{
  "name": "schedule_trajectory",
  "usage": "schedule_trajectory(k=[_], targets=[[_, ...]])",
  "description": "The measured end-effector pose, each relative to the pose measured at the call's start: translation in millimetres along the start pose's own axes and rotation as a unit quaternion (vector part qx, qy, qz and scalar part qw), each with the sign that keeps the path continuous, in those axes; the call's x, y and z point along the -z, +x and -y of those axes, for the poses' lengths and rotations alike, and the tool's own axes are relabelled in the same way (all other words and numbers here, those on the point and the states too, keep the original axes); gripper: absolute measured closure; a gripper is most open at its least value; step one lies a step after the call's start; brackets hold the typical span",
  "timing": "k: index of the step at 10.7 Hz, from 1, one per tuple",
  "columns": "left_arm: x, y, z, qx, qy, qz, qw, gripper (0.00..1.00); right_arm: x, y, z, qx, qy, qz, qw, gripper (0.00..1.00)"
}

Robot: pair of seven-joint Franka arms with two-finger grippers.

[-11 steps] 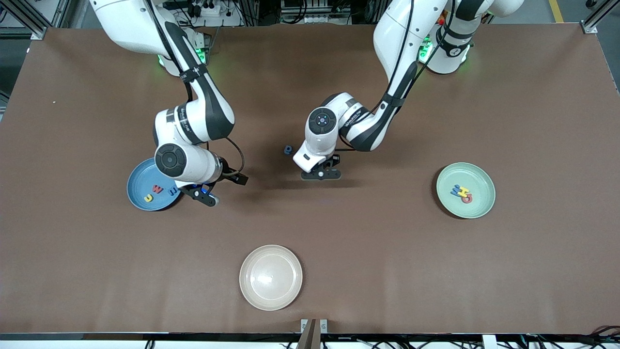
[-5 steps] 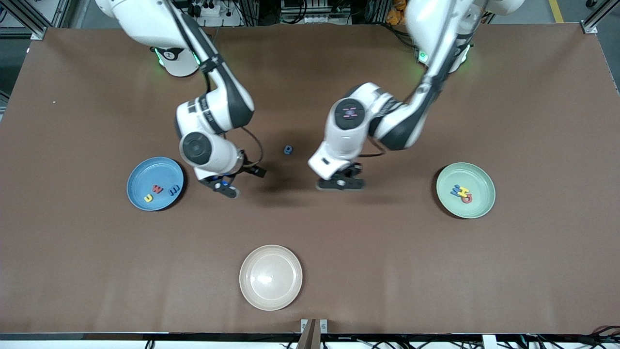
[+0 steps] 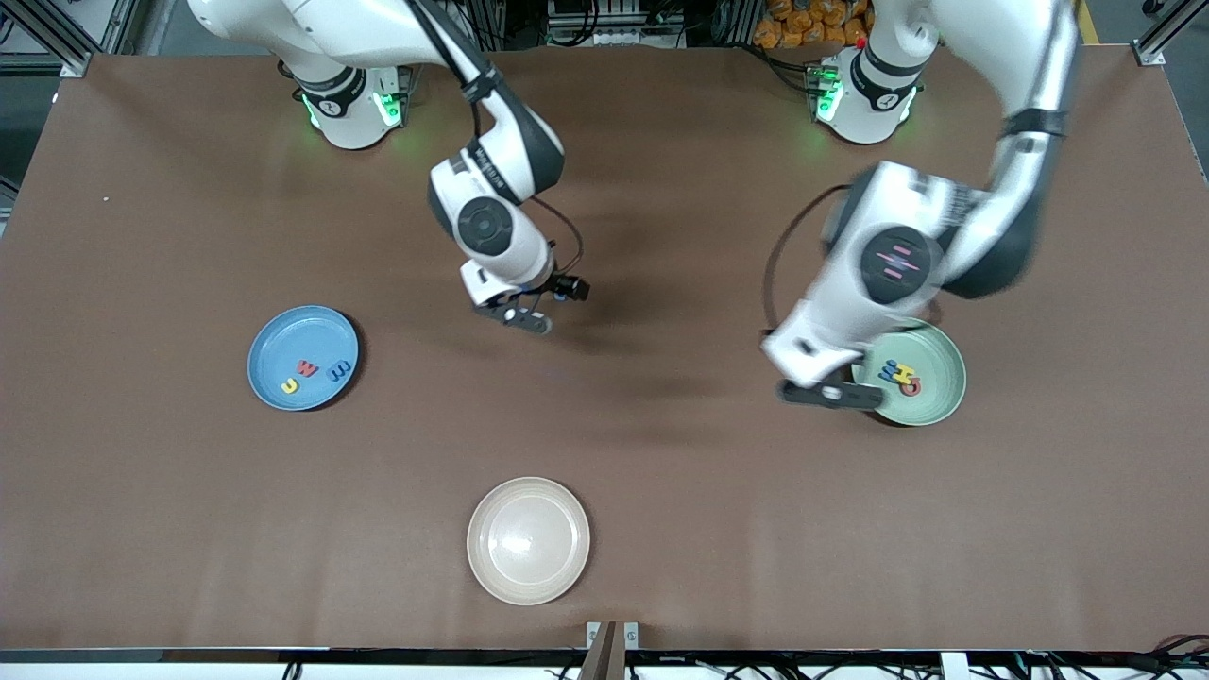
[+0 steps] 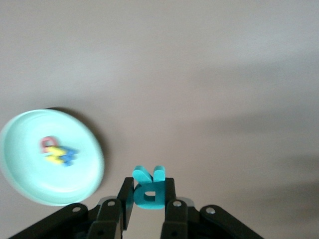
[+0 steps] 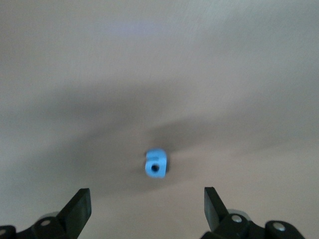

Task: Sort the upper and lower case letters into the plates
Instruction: 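Carry the R to the green plate and open the left gripper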

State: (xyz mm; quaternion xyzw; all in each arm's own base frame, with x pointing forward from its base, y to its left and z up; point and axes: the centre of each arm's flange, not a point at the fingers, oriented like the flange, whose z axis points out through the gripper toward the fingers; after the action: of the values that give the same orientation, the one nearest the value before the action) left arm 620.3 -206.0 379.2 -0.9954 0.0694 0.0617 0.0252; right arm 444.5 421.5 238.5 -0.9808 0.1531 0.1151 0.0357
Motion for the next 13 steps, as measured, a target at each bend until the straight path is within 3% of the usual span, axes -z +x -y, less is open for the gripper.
schedule_trajectory(k=[4,7,9,11,12,13], targets=[[-91,0,187,0.013,-0.028,0.079,0.996,0.71,-20,-14,-4,0.048,-0.032,-0.021,0.998,0.0],[-143,9,193,0.015,-0.035,0.091,0.995,0.67,-36,-7,-11,0.048,0.002,-0.057,0.997,0.0],[-132,16,189,0.012,-0.034,0.075,0.997,0.38,-47,-6,-15,0.045,0.004,-0.062,0.997,0.0],[-73,23,188,0.01,-0.03,0.036,0.999,0.11,-52,-6,-16,0.044,0.003,-0.061,0.997,0.0],[-28,19,183,0.005,-0.027,0.017,0.999,0.0,-56,-6,-16,0.042,0.005,-0.063,0.997,0.0],[19,10,174,-0.003,-0.025,0.0,1.0,0.0,-60,-8,-15,0.038,0.005,-0.062,0.997,0.0]])
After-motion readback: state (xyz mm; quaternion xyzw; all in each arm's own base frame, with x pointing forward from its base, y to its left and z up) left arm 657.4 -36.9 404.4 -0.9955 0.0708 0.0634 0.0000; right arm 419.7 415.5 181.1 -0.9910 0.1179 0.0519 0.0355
